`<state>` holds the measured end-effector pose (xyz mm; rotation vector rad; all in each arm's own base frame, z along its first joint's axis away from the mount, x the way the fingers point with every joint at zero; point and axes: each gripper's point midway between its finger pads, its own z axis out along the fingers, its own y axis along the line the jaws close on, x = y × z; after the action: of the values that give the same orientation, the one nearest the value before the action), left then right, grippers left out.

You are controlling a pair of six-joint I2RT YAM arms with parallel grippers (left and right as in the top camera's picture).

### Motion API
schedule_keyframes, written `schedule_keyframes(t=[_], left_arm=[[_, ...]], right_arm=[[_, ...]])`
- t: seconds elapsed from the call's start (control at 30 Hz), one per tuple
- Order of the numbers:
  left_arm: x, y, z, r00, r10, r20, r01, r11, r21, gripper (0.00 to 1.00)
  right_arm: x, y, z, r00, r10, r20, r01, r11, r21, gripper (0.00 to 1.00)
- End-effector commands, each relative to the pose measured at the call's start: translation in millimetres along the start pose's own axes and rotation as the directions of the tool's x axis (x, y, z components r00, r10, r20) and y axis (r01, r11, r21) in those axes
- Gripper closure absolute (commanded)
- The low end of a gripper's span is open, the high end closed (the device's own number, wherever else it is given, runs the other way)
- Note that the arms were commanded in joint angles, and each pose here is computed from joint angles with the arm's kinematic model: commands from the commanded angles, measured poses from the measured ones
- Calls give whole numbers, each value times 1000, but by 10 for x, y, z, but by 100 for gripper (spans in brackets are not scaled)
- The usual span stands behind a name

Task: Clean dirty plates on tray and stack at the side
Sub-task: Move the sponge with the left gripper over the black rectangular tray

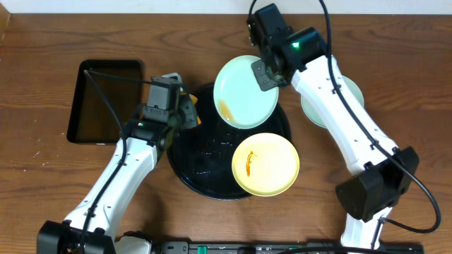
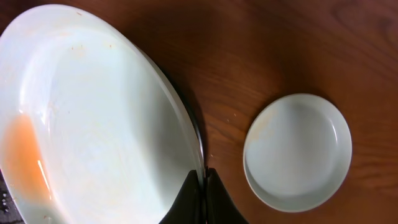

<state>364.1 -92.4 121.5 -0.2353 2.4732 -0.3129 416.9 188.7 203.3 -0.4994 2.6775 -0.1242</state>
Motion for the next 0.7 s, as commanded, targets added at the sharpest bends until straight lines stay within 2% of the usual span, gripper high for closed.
schedule_keyframes(t=[0.0, 0.17, 0.37, 0.5, 0.67], left_arm=[[-244, 226, -75, 996, -8, 92, 15, 997, -74, 92], [-645, 765, -166, 974, 51, 219, 2, 972, -235, 92], [-987, 1396, -224, 940, -19, 341, 133, 940, -313, 92], [-984, 1824, -99, 936, -67, 345, 199, 910, -364, 92], [-761, 2315, 160, 947, -140, 288, 258, 866, -428, 92]], right_arm=[[-10, -126, -49, 999, 44, 5, -44, 999, -8, 99], [32, -101, -21, 999, 48, -14, -49, 998, -36, 99], [30, -7, 36, 998, 57, -15, -58, 995, -77, 99], [69, 64, 72, 998, 61, -31, -65, 992, -111, 99], [8, 114, 63, 998, 58, -6, -59, 991, -123, 99]])
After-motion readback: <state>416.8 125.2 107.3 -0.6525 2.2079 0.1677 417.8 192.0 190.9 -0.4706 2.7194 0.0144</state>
